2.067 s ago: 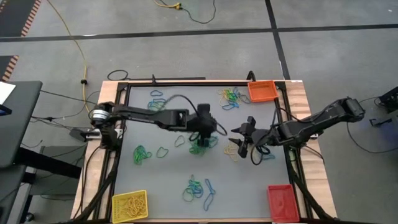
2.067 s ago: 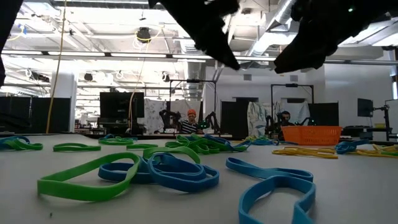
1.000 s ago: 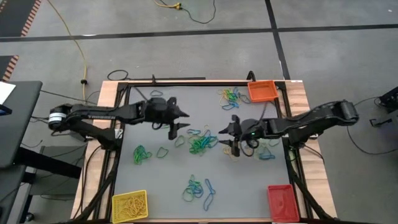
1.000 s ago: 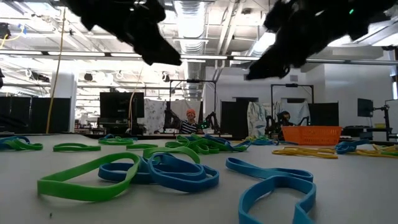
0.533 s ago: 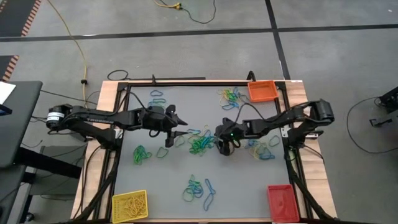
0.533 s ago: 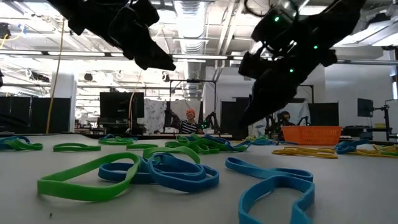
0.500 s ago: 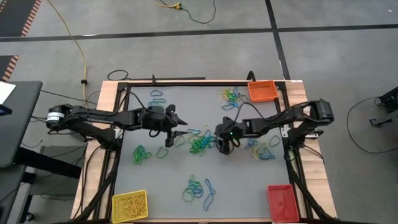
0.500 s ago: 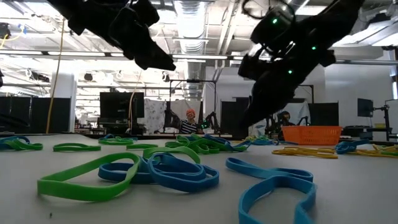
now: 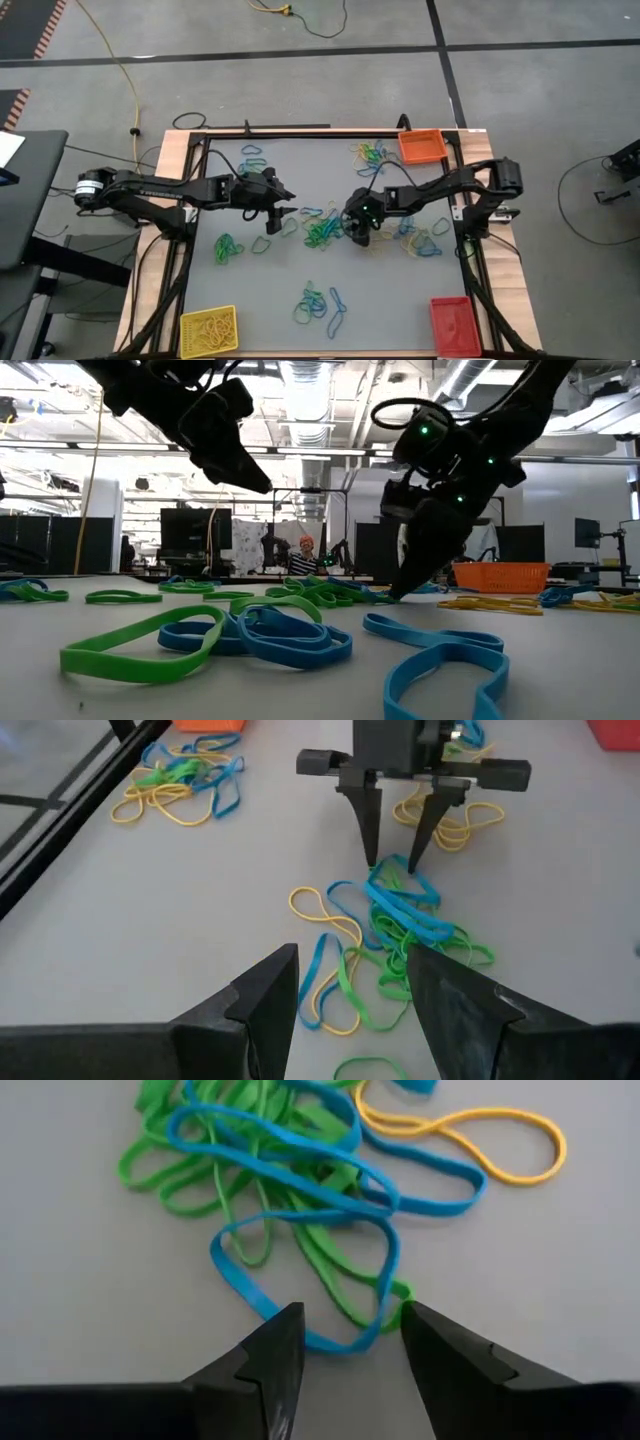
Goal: Sort rubber bands into baskets
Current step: Put the green rubber band into the orange bin
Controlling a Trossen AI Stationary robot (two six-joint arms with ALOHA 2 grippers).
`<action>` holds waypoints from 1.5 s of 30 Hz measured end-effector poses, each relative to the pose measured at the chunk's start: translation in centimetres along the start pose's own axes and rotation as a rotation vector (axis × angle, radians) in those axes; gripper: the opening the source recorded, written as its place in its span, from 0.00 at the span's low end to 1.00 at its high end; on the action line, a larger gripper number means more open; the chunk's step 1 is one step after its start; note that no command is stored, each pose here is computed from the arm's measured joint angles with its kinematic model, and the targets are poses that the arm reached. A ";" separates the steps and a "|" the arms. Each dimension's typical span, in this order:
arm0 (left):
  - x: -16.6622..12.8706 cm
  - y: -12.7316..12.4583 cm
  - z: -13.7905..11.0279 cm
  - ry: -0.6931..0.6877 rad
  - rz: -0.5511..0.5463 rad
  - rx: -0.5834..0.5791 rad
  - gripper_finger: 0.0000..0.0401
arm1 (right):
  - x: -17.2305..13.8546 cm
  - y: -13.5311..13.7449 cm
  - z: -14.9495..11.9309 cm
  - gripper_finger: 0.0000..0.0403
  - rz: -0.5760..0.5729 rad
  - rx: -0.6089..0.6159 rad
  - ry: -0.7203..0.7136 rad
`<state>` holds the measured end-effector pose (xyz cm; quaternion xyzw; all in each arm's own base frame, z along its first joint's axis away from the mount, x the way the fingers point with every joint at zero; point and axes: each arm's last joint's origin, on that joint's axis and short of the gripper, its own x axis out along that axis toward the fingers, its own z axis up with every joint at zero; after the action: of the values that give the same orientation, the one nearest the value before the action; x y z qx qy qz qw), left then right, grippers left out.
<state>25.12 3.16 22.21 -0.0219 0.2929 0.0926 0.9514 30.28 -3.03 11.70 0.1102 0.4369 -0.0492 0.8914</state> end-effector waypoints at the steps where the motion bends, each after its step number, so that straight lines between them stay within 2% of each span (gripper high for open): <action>1: 0.0 0.0 0.0 0.001 0.000 0.000 0.44 | 0.2 0.0 0.1 0.49 -0.006 0.009 0.001; 6: 0.0 0.0 -0.1 0.006 0.000 0.000 0.44 | -0.3 0.0 0.5 0.37 -0.015 0.017 -0.014; 12: 0.0 0.0 -0.1 0.007 0.001 0.000 0.44 | -2.3 0.4 2.1 0.10 -0.013 0.001 -0.027; 14: 0.0 0.0 -0.1 0.007 0.001 0.000 0.44 | -2.6 0.7 2.2 0.04 -0.012 -0.010 -0.015; 19: 0.0 0.0 -0.1 0.007 0.001 0.000 0.44 | -4.3 1.4 3.7 0.05 -0.001 -0.021 -0.046; 23: 0.0 0.0 -0.1 0.008 0.001 0.000 0.44 | -4.6 1.3 3.8 0.08 -0.007 -0.010 -0.023; 29: 0.0 0.0 -0.1 0.012 0.001 0.000 0.44 | -3.4 1.0 3.1 0.26 -0.039 0.044 0.017; 33: 0.0 0.0 -0.1 0.012 0.001 0.000 0.44 | -1.4 1.1 2.7 0.39 -0.011 0.067 0.031; 37: 0.0 0.0 -0.1 0.016 0.002 0.000 0.44 | 0.0 0.7 2.1 0.46 -0.029 0.096 0.072; 41: 0.0 0.0 -0.2 0.021 0.002 0.001 0.44 | 0.0 0.4 2.1 0.40 -0.039 0.106 0.078; 45: 0.0 0.0 -0.2 0.023 0.002 0.001 0.44 | -1.0 0.7 2.4 0.21 -0.040 0.085 0.062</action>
<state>25.00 3.16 22.05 -0.0222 0.3041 0.0930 0.9478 31.66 -2.94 13.98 0.1406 0.4638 -0.0820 0.8709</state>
